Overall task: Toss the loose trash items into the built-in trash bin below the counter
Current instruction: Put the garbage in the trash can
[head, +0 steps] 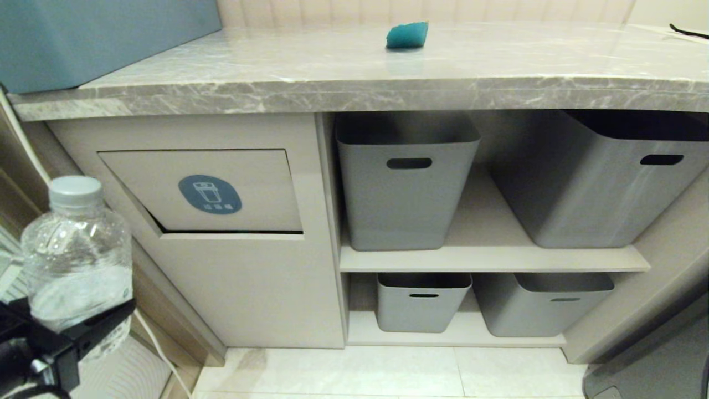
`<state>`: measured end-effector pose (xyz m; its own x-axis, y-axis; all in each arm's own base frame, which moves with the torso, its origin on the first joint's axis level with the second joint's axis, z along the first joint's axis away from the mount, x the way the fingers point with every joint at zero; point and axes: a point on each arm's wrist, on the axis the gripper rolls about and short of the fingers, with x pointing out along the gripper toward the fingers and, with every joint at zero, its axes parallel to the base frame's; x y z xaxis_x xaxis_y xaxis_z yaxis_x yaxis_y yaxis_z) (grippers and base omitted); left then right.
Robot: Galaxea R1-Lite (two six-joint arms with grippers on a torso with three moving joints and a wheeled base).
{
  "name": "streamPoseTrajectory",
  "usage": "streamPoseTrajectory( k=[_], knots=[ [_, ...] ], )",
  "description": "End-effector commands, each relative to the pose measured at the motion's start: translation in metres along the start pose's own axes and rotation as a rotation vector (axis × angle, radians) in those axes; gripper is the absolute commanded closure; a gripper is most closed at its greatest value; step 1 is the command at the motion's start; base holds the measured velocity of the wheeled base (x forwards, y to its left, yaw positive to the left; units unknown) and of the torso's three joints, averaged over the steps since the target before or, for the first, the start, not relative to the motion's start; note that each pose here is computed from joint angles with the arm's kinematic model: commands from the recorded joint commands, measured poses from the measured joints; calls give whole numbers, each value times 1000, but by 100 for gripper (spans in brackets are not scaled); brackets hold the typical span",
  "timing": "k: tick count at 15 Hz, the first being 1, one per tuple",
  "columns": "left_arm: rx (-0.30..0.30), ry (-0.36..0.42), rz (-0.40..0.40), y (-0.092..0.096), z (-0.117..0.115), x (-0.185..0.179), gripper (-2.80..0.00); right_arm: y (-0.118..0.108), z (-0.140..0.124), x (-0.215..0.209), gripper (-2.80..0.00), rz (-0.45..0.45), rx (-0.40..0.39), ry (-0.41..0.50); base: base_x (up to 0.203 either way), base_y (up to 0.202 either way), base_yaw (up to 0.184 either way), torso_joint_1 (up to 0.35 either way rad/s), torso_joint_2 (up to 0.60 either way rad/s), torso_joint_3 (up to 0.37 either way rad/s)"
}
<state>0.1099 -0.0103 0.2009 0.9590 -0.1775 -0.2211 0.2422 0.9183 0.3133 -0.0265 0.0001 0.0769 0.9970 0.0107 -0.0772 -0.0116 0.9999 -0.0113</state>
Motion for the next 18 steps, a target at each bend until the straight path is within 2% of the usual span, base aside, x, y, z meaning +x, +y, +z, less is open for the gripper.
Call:
streamPoseTrajectory(
  k=[1,3,4,6,9,11,14,15,17,18],
  knots=[
    [61,52,-22,4,4,22,0,0,0,0,0,0,0,-7,0,0,0,0,0,0],
    [69,133,-47,6,-3,44,0,0,0,-1,0,0,0,-8,0,0,0,0,0,0],
    [94,161,-54,7,-8,50,0,0,0,-1,0,0,0,-7,0,0,0,0,0,0],
    [238,216,-93,3,-22,54,0,0,0,-1,0,0,0,-8,0,0,0,0,0,0],
    [383,245,-150,3,-22,76,0,0,0,-1,0,0,0,-8,0,0,0,0,0,0],
    [548,235,-192,5,-20,100,0,0,0,-1,0,0,0,-8,0,0,0,0,0,0],
    [839,161,-219,11,-9,124,0,0,0,-1,0,0,0,-8,0,0,0,0,0,0],
    [954,149,-224,12,-10,131,0,0,0,-1,0,0,0,-8,0,0,0,0,0,0],
    [1138,117,-197,16,-9,146,0,0,0,-1,0,0,0,-8,0,0,0,0,0,0],
    [1177,117,-180,21,-9,154,0,0,0,-1,0,0,0,-8,0,0,0,0,0,0]
  ],
)
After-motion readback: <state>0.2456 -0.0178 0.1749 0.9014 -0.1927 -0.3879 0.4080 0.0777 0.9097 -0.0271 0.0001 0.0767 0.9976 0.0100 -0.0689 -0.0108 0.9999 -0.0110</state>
